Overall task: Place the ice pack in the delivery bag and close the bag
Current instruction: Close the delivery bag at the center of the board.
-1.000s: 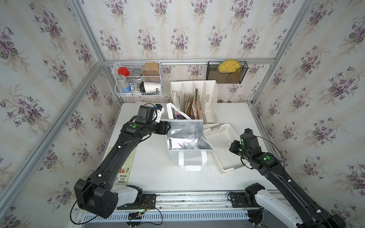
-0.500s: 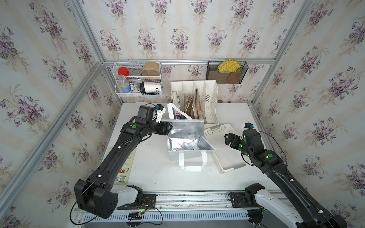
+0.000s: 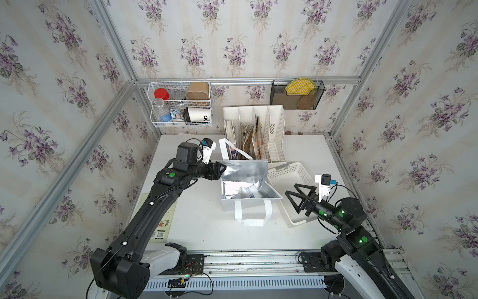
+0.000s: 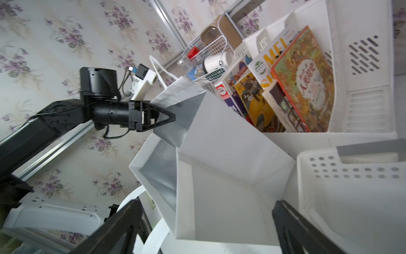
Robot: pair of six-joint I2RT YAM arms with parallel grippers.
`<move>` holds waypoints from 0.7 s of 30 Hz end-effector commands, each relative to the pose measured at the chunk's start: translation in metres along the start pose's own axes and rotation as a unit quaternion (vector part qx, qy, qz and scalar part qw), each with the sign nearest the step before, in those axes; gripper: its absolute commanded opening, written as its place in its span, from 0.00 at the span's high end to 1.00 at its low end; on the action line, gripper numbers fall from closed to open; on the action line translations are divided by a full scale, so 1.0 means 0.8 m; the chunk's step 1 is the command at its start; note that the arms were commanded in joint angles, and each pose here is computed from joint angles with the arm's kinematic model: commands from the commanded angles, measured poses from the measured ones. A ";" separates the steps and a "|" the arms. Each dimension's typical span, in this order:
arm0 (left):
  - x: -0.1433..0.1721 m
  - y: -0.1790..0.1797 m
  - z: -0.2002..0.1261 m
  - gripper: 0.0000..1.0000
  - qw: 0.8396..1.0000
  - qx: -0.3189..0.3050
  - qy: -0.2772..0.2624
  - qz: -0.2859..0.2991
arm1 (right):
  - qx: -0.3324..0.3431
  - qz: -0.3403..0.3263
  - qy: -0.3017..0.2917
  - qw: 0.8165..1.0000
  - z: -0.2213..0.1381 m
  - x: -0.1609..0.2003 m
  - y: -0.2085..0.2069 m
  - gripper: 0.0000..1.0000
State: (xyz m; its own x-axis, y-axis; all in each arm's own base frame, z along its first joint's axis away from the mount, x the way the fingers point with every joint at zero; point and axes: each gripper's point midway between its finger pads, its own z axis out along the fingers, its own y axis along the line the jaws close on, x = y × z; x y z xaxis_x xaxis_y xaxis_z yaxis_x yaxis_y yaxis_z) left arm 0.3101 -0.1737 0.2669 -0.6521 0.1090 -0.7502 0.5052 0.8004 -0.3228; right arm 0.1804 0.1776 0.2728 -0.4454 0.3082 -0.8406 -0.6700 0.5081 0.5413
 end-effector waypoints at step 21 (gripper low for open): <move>-0.016 0.004 -0.001 0.29 1.000 -0.009 -0.022 0.015 | 0.119 -0.152 -0.015 0.981 0.091 0.032 -0.012 0.31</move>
State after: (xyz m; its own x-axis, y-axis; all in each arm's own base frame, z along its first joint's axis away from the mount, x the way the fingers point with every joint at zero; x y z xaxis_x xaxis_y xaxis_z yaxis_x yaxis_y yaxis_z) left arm 0.3209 -0.1734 0.2673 -0.6356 0.1079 -0.7645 0.5026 0.8094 -0.3037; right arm 0.1999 0.2472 0.2207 -0.3278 0.0734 -0.9419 -0.6655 0.6897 0.2853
